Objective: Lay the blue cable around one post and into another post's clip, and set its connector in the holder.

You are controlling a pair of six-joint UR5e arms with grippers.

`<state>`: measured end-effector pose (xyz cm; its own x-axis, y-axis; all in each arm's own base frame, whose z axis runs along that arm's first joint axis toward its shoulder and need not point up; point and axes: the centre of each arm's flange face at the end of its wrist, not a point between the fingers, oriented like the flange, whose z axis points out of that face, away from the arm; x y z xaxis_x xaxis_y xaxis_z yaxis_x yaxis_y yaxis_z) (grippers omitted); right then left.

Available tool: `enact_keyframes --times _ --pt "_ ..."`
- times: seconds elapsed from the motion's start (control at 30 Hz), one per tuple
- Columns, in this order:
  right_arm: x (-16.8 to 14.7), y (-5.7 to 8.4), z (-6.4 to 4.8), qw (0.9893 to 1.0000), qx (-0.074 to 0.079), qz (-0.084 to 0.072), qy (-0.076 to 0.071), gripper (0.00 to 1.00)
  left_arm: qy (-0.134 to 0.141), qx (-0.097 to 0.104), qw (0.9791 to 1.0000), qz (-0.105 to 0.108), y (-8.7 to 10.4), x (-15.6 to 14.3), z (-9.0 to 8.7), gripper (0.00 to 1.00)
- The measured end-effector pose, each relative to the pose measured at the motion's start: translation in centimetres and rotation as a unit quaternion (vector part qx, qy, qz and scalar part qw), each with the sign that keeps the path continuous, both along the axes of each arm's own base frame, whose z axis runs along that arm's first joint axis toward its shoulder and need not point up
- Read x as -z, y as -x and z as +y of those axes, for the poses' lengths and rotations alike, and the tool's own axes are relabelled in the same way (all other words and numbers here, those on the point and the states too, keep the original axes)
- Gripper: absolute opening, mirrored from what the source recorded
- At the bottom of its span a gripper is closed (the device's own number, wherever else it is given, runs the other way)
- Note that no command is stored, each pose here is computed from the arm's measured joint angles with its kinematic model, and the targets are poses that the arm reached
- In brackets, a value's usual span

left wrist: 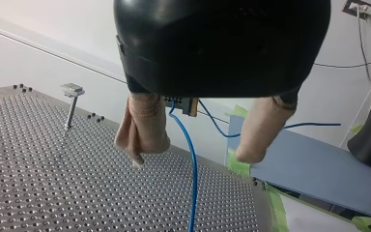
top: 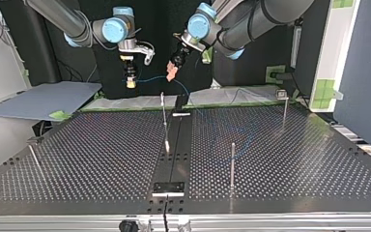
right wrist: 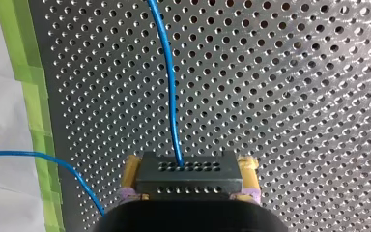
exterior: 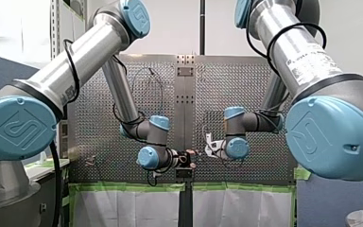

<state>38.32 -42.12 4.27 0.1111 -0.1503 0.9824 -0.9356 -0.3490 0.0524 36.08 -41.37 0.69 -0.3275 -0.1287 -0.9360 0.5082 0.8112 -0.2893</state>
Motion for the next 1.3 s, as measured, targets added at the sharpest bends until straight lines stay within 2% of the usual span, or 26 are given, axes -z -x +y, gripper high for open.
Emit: enact_keyframes --times 0.2,0.4,0.53,0.77,1.07,1.3 --pt "0.0 -0.3 0.3 1.0000 -0.004 0.003 0.000 0.00 0.004 -0.007 1.0000 -0.004 -0.3 -0.1 0.1 1.00" --pt "0.0 -0.7 0.7 1.0000 -0.008 0.005 -0.001 0.00 0.022 -0.040 0.9988 -0.016 -1.2 -0.2 0.5 1.00" --pt "0.0 -1.0 1.0 0.9999 -0.011 0.005 -0.002 0.00 0.023 -0.056 0.9981 -0.011 -2.1 0.6 0.8 1.00" --pt "0.0 -1.2 1.3 0.9999 -0.015 0.005 -0.002 0.00 0.022 -0.059 0.9980 0.000 -2.7 3.2 0.7 1.00" --pt "0.1 -1.3 1.3 0.9999 -0.015 0.005 -0.003 0.00 0.051 -0.068 0.9961 -0.023 -3.4 3.2 0.4 1.00" --pt "0.1 -1.3 1.4 0.9999 -0.016 0.004 -0.003 0.00 0.056 -0.080 0.9948 -0.031 -3.8 3.0 0.5 1.00"
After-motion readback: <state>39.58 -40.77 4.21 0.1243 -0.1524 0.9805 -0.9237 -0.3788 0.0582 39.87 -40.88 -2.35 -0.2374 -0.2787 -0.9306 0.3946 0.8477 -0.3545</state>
